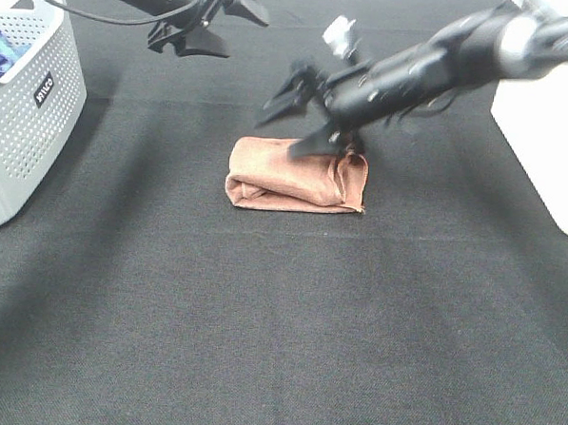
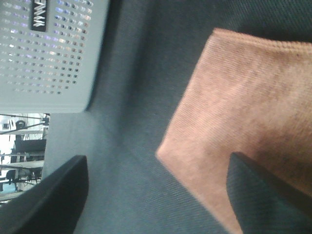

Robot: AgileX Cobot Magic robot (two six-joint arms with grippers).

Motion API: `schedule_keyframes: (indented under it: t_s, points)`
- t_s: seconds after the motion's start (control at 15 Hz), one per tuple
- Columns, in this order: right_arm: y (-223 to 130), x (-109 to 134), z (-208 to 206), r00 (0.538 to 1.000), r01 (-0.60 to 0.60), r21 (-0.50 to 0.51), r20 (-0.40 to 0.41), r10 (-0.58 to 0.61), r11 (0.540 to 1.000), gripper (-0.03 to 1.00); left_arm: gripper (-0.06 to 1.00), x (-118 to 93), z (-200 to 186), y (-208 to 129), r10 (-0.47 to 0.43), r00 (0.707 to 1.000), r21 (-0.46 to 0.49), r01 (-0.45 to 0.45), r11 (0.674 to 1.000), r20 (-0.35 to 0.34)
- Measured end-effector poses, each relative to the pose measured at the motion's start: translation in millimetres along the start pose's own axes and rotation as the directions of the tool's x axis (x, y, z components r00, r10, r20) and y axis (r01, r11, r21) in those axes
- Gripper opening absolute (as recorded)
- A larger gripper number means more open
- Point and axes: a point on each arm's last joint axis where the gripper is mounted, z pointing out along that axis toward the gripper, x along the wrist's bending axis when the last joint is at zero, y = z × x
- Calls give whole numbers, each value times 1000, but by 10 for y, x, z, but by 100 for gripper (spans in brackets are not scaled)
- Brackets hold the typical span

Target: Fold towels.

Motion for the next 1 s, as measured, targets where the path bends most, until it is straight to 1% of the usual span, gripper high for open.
schedule_keyframes:
  t_s: [0.07, 0.13, 0.2, 0.27, 0.47, 0.53, 0.6, 0.67, 0.73, 0.8, 0.93, 1.0]
  points:
    - [2, -75, 8, 1000, -10, 1, 9, 10, 1000, 74, 70, 0, -6, 1, 2, 1000, 3, -2, 1000, 0]
    - [2, -75, 8, 1000, -10, 1, 9, 10, 1000, 74, 70, 0, -6, 1, 2, 1000, 3, -2, 1000, 0]
    - [13, -180, -34, 999, -20, -3, 35, 20, 1000, 74, 70, 0, -6, -5, 2, 1000, 9, -2, 1000, 0]
    - [49, -355, -179, 995, -42, -17, 95, 43, 999, 74, 70, 0, -7, -14, 4, 1000, 19, -4, 1000, 0]
    - [74, -665, -451, 975, -69, -18, 212, 72, 997, 74, 70, 3, -7, -21, 8, 1000, 27, -8, 1000, -3]
    - [70, -730, -505, 967, -76, -14, 242, 78, 997, 74, 70, 3, -7, -22, 8, 1000, 28, -8, 1000, -3]
    - [74, -744, -552, 961, -65, -10, 267, 66, 998, 74, 70, -1, -10, -23, 9, 1000, 30, -9, 1000, -2]
    - [89, -705, -599, 958, -47, -7, 284, 47, 999, 74, 70, -26, -32, -24, 16, 1000, 38, -16, 999, 2]
    - [128, -600, -711, 949, -10, -11, 314, 13, 1000, 74, 70, -96, -100, -8, 53, 999, 43, -53, 998, 7]
    - [128, -600, -711, 949, -10, -11, 314, 13, 1000, 74, 70, -96, -100, -8, 53, 999, 43, -53, 998, 7]
    - [188, -348, -941, 934, 28, -23, 357, -18, 999, 74, 70, -300, -315, 40, 153, 988, 45, -153, 987, 18]
    - [193, -199, -1070, 929, 31, -16, 368, -22, 999, 74, 70, -421, -454, 55, 219, 976, 55, -219, 974, 16]
